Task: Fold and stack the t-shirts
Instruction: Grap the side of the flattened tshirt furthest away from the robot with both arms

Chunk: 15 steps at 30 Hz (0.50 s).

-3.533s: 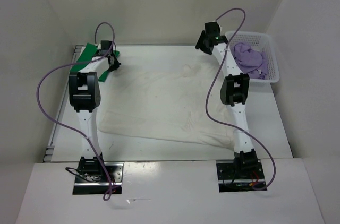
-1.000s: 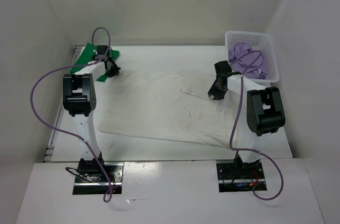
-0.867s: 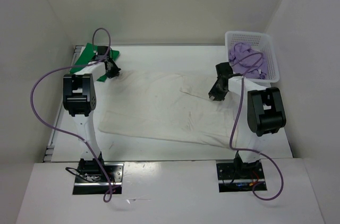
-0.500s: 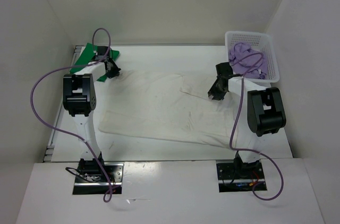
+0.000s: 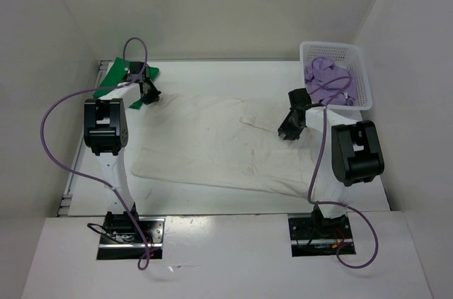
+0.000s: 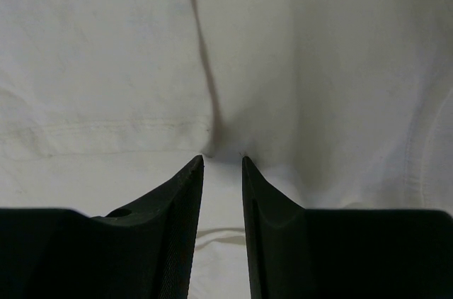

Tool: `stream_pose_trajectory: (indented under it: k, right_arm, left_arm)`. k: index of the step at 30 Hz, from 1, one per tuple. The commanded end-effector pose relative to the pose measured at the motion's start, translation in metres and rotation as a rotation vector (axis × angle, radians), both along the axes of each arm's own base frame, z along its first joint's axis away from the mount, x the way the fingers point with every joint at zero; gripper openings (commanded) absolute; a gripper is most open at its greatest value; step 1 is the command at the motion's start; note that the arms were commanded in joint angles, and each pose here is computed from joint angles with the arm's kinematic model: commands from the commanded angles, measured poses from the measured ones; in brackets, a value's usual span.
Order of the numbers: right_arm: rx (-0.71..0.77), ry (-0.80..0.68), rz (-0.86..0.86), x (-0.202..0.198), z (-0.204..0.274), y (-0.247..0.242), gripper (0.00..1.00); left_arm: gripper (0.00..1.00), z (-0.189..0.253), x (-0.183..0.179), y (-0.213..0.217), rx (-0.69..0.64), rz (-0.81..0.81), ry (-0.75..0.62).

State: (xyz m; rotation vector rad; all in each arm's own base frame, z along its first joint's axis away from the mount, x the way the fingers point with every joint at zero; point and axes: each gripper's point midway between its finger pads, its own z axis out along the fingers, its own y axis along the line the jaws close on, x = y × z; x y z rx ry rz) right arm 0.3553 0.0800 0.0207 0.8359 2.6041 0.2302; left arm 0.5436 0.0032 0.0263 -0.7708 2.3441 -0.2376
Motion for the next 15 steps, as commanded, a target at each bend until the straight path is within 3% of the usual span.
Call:
stream_pose_trajectory:
  k: [1,10,15]
  right_arm:
    - [-0.016,-0.012,-0.022,-0.006,0.006,-0.007,0.34]
    - [-0.001,-0.077,-0.011,0.015,0.020,-0.003,0.30]
    - [-0.003,-0.096,-0.002,0.017,0.029,-0.003,0.35]
  left_arm:
    - [0.00,0.018,0.004,0.000,-0.006,0.003,-0.045]
    - [0.00,0.022,0.006,-0.002,-0.012,-0.003,-0.054]
    - [0.00,0.022,0.006,-0.002,-0.012,-0.003,-0.054]
